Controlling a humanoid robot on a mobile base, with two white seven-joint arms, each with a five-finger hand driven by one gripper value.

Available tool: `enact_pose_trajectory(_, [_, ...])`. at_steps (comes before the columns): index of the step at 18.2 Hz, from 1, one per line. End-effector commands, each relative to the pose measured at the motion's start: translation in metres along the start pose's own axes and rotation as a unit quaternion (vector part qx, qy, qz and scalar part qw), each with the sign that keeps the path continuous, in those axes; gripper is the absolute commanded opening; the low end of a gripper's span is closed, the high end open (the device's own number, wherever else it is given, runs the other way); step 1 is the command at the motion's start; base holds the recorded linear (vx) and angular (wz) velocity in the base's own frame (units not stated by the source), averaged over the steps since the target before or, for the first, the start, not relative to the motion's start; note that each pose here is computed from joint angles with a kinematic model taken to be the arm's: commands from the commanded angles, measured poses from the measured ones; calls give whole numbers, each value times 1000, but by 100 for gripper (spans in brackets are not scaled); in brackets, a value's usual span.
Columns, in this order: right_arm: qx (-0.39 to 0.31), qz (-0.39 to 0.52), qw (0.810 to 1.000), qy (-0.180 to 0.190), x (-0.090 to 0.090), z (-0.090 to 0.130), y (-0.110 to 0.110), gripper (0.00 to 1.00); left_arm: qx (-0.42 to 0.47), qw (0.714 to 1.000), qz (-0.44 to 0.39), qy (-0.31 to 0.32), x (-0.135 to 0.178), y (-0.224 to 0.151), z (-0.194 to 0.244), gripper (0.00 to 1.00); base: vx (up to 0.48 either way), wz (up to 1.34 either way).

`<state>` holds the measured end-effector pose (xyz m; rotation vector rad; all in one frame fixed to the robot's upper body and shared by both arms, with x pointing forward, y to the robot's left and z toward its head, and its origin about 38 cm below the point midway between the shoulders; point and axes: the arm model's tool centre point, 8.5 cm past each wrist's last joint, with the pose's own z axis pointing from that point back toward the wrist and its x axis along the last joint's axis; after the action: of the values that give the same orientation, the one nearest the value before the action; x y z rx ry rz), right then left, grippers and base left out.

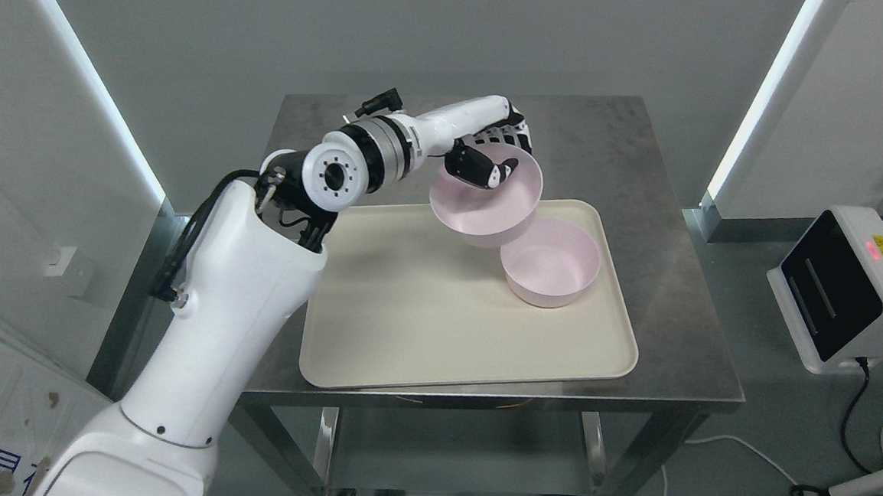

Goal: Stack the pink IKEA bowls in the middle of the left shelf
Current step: 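Lift the pink bowl with the left hand over the other bowl, then lower the held bowl into the other pink bowl and open the left hand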

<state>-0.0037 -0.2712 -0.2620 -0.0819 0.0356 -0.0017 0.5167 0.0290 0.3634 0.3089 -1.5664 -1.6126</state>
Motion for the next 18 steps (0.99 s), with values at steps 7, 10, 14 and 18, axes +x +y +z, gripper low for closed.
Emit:
enact_pose_trajectory(7, [-8,-5,1000,-16,11,0,-11,100,-58,994,-92,13,21,-42,-46,1,0,0])
enact_pose_trajectory(10, [-8,-5,1000,-16,11,0,-11,100,-58,995,-75,21,12,-43,-48,1,0,0])
enact_pose_trajectory(14, [-8,-5,1000,-16,11,0,-11,100,-52,996,-67,31,3,-41,-49,2,0,0])
enact_pose_trajectory(18, [-8,-5,1000,-16,11,0,-11,100,-36,997,-53,34,-2,-33,-47,21,0,0])
